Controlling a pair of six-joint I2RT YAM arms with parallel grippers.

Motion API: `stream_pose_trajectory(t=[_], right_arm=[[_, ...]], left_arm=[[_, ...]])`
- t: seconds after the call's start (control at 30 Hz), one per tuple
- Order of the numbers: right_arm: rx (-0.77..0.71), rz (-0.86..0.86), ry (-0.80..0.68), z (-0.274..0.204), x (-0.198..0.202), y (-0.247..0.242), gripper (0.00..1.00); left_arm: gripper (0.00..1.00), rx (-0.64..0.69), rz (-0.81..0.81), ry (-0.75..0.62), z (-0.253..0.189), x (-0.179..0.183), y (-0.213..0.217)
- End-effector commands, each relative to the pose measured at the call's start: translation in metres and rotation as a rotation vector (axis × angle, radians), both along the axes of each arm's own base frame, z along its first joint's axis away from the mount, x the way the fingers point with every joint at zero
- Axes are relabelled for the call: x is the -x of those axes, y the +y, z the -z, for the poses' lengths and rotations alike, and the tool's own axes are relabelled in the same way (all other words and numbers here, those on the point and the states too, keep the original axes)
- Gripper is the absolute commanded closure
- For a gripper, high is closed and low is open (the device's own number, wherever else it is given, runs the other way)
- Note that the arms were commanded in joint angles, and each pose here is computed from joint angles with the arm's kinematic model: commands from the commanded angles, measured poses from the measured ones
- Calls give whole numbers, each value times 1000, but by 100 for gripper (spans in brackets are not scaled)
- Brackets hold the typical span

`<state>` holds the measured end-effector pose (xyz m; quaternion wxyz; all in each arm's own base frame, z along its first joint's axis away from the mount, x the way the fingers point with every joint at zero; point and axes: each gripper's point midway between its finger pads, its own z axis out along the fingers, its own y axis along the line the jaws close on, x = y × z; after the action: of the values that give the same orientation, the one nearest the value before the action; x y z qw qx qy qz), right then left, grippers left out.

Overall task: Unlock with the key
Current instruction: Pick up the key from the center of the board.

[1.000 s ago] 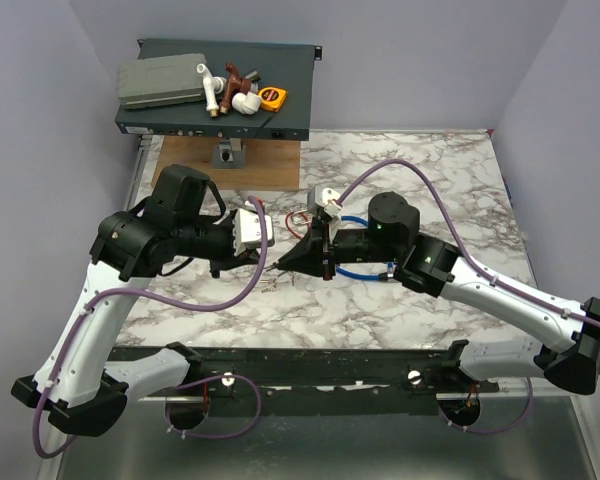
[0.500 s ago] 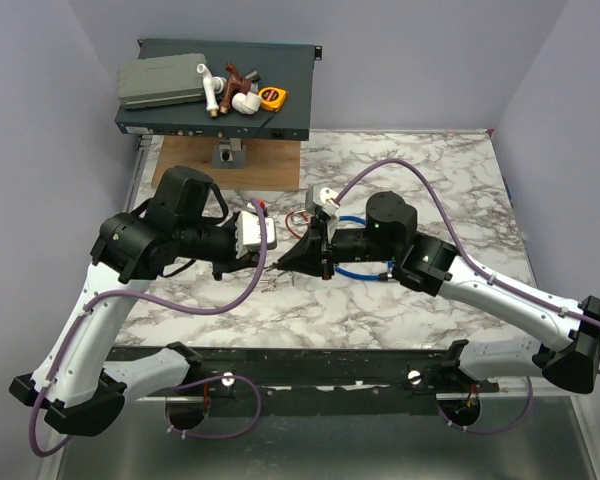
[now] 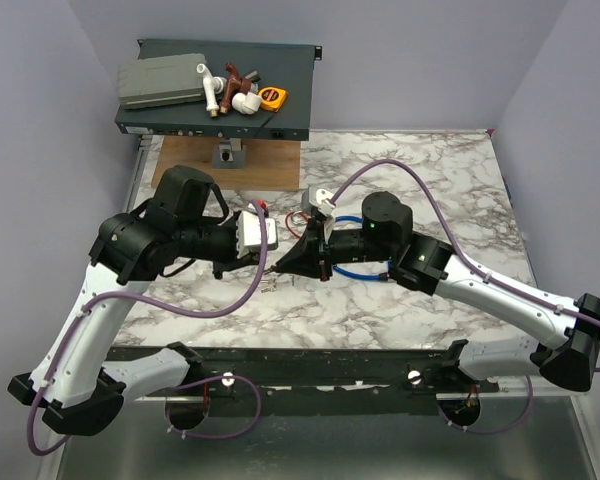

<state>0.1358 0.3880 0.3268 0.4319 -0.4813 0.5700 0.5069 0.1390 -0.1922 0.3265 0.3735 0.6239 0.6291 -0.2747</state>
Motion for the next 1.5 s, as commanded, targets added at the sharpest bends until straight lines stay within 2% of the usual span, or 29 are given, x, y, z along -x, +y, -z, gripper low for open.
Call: stream_pose_trajectory(t=[0.0, 0.2, 0.33, 0.5, 0.63, 1.0, 1.47], right_arm=[[-3, -38, 22, 0, 6, 4, 99], [1, -32, 26, 2, 5, 4, 99], [-5, -11, 8, -1, 2, 2, 99], [-16, -15, 3, -6, 4, 1, 99], [-10, -19, 8, -4, 4, 1, 99], [-13, -51, 19, -5, 8, 5, 99], [-10, -46, 15, -3, 6, 6, 99]], left_arm=[[100, 12, -22, -123, -23, -13, 2], [100, 17, -7, -119, -29, -9, 1], [99, -46, 18, -80, -7, -2, 8], [62, -111, 17, -139, 24, -5, 20], [50, -98, 31, -226, 23, -8, 22], [53, -109, -8, -317, 12, -32, 17], [53, -139, 78, -315, 14, -13, 9]])
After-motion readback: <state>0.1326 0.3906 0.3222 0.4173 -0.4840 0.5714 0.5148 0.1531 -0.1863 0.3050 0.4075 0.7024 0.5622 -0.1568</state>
